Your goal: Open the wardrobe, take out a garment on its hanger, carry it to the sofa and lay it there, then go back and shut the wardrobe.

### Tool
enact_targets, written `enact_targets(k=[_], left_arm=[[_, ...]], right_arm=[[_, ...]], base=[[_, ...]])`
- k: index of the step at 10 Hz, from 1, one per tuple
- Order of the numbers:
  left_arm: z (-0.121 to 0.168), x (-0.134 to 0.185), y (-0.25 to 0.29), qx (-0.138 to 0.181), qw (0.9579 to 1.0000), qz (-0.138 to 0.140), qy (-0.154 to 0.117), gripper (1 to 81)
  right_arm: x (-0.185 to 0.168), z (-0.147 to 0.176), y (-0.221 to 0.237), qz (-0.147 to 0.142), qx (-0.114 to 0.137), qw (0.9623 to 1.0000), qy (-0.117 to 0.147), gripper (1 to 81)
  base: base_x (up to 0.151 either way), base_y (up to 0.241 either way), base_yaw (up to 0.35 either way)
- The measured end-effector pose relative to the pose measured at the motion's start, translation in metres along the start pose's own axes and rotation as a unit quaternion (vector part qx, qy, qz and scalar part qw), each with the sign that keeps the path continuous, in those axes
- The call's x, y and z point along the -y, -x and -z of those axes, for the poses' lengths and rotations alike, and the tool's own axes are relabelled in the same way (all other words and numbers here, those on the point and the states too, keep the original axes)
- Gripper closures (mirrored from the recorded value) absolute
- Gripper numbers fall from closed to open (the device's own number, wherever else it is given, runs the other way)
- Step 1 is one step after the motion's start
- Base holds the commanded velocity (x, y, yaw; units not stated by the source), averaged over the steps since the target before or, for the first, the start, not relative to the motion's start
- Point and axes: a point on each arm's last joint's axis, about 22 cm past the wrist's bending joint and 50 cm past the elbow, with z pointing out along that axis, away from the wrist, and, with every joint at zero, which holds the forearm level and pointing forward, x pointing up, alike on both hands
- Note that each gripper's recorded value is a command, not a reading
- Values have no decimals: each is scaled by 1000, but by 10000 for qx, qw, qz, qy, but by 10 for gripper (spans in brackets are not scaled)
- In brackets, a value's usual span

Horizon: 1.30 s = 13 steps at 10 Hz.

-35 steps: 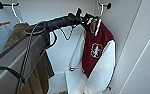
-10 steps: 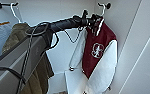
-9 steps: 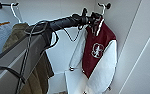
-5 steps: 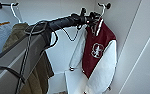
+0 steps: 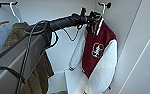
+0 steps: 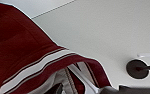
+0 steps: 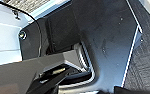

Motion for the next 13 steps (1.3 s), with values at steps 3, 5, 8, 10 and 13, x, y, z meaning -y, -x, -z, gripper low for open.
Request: enact_targets(k=[3, 5, 8, 10, 13], left_arm=[[-3, 19, -5, -47, 9999, 111, -38, 10], [-3, 13, -10, -156, 9998, 130, 17, 10], [-4, -1, -11, -266, 9993, 227, 146, 10], [-7, -11, -6, -287, 9991, 200, 230, 10], [-16, -23, 21, -218, 9988, 210, 391, 10]], right_arm=[[-1, 1, 4, -23, 54, 10000, 21, 10], [1, 0, 5, -24, 60, 10000, 9, 10], [1, 0, 5, -23, 57, 10000, 9, 10], [1, 0, 5, -23, 57, 10000, 9, 10], [1, 0, 5, -21, 57, 10000, 9, 10]], base=[[0, 0, 0], [0, 0, 0], [0, 0, 0], [0, 0, 0], [0, 0, 0]])
